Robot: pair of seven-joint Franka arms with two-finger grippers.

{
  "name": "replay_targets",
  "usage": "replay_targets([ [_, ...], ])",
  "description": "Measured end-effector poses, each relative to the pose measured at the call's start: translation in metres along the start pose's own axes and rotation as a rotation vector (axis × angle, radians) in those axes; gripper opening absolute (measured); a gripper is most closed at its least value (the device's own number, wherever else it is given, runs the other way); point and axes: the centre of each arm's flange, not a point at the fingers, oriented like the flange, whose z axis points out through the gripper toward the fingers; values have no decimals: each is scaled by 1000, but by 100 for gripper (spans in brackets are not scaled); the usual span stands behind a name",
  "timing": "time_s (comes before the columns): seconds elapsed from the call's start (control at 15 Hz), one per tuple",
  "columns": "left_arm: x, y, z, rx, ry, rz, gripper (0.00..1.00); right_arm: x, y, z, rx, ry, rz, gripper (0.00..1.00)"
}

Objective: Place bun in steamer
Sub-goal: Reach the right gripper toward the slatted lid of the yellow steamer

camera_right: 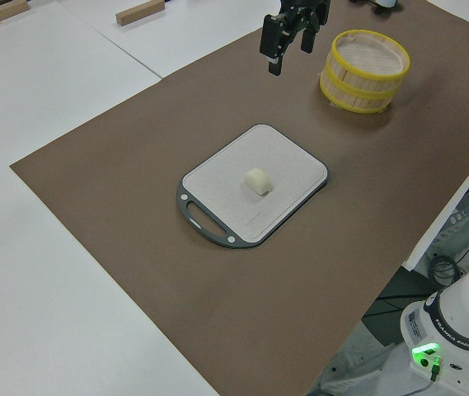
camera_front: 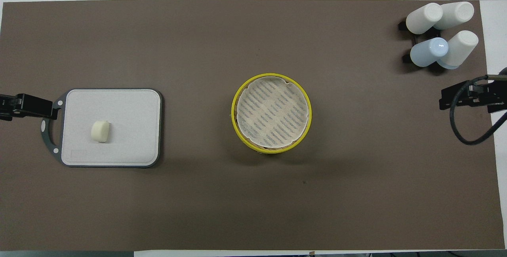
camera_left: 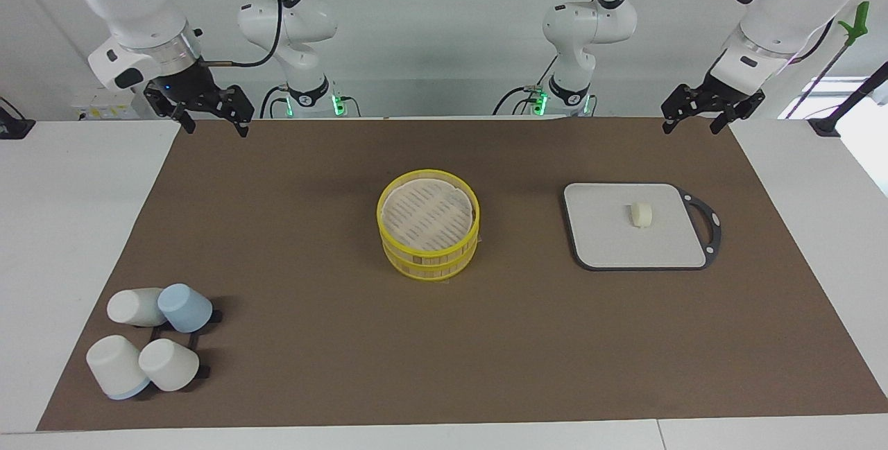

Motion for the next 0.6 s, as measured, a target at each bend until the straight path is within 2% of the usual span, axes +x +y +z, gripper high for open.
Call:
replay_targets([
  [0.33,0,0,0,0,0,0,100,0,-13,-2,19,15,-21,100],
  [0.47,0,0,0,0,0,-1,100,-3,-61,-7,82,57,-78,100],
  [0.6,0,-1,0,0,0,-1,100,-15,-148,-8,111,113,-73,100],
])
